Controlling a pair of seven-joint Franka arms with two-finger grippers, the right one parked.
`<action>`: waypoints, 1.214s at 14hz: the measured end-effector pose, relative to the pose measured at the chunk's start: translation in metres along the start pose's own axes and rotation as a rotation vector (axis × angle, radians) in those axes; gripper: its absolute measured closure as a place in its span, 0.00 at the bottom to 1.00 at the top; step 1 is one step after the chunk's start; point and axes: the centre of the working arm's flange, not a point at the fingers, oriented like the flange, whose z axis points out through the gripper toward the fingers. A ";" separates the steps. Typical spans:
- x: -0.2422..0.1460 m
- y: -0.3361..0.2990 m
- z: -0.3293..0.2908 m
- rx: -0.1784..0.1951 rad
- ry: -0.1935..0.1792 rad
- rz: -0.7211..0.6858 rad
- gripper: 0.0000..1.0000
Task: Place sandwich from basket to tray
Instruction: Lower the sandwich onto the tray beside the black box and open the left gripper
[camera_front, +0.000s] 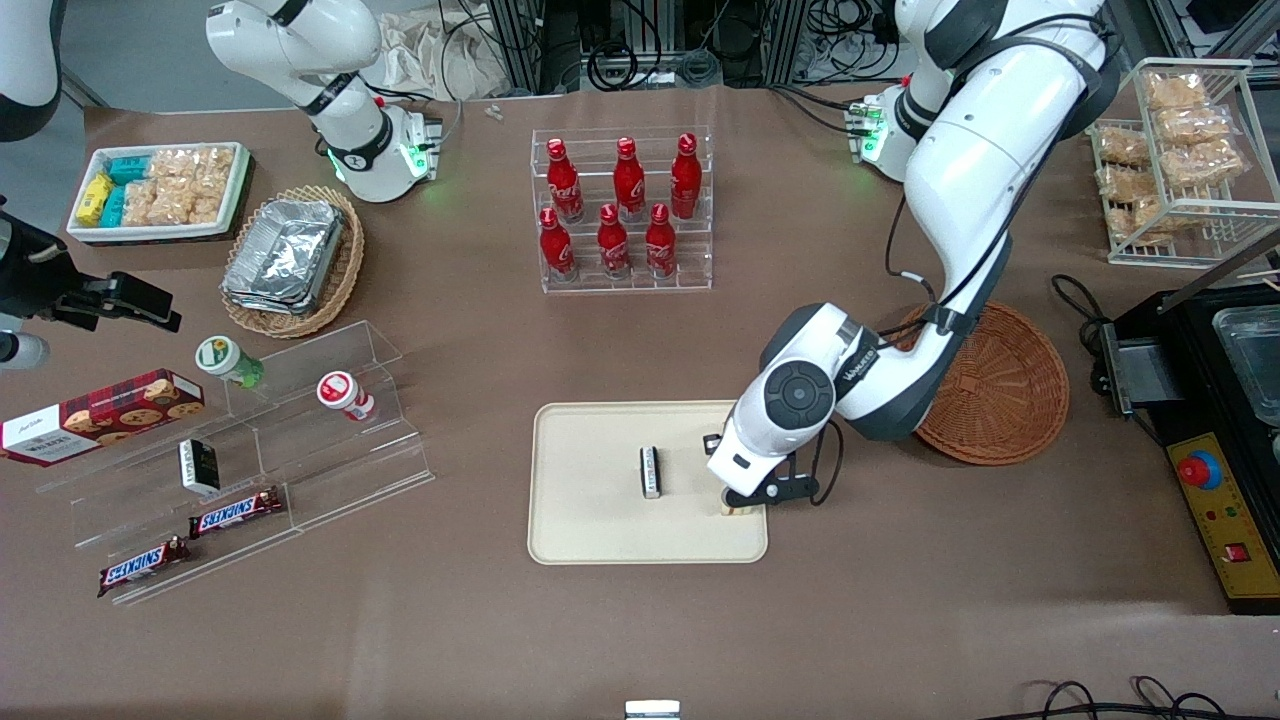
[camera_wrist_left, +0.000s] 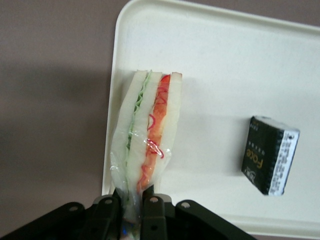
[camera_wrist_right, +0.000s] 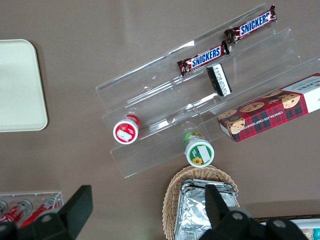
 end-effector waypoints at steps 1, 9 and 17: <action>0.004 -0.001 0.004 0.005 0.008 -0.003 0.84; 0.002 0.010 0.012 0.072 0.095 0.015 0.38; 0.004 0.004 -0.036 0.111 0.075 -0.077 0.00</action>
